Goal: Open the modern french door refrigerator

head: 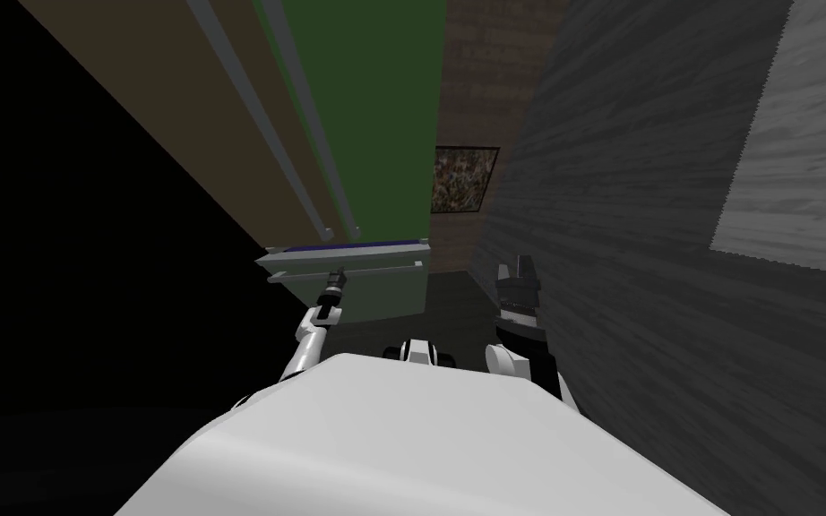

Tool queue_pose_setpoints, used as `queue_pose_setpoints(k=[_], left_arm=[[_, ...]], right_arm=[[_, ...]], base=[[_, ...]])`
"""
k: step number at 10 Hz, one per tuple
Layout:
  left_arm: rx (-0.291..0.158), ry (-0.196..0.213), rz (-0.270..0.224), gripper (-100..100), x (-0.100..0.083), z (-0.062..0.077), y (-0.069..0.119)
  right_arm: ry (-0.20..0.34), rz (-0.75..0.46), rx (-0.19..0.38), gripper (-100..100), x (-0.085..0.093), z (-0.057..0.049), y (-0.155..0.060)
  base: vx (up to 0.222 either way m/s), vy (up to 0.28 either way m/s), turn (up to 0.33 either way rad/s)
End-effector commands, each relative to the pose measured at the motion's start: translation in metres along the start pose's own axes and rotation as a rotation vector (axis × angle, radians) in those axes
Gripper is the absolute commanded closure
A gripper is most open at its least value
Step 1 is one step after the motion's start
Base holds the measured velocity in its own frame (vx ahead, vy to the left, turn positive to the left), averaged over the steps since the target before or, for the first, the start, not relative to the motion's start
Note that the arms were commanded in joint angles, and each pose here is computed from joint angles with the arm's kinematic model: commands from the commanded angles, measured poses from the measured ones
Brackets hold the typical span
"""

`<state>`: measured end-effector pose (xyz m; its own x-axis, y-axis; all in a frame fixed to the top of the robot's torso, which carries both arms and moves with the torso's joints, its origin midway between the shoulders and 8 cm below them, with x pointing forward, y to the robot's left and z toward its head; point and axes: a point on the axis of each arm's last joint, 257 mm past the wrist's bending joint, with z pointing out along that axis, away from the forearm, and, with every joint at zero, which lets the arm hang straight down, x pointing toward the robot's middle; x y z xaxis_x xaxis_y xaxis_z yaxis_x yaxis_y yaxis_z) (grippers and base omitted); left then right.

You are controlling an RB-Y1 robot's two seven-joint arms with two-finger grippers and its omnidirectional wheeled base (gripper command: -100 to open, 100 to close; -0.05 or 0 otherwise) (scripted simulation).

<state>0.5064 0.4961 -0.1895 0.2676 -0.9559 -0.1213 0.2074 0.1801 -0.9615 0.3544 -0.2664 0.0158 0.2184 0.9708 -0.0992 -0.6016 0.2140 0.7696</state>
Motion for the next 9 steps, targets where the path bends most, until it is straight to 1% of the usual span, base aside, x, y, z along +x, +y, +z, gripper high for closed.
queue_pose_setpoints(k=[1,2,4,5,6,7,9], left_arm=[[0.0,-0.005,-0.002,100,-0.003,0.001,-0.003],[-0.036,0.001,-0.01,-100,0.006,-0.004,0.014],[-0.091,0.013,-0.022,-100,0.02,-0.014,0.041],[-0.107,0.017,-0.026,-100,0.025,-0.017,0.048],[-0.107,0.017,-0.026,-100,0.025,-0.017,0.048],[-0.119,0.02,-0.028,-100,0.028,-0.019,0.054],[-0.119,0.02,-0.028,-100,0.028,-0.019,0.054]], right_arm=[[0.0,0.0,0.0,0,0.0,0.0,0.0],[0.0,0.0,0.0,0,0.0,0.0,0.0],[0.0,0.0,0.0,0,0.0,0.0,0.0],[0.0,0.0,0.0,0,0.0,0.0,0.0],[0.0,0.0,0.0,0,0.0,0.0,0.0],[0.0,0.0,0.0,0,0.0,0.0,0.0],[0.0,0.0,0.0,0,0.0,0.0,0.0]], base=[[0.0,0.0,0.0],[0.014,0.011,-0.039],[0.038,0.044,-0.029],[0.023,0.035,-0.019],[0.008,0.013,-0.013],[0.006,0.005,-0.008],[0.008,0.009,0.006]])
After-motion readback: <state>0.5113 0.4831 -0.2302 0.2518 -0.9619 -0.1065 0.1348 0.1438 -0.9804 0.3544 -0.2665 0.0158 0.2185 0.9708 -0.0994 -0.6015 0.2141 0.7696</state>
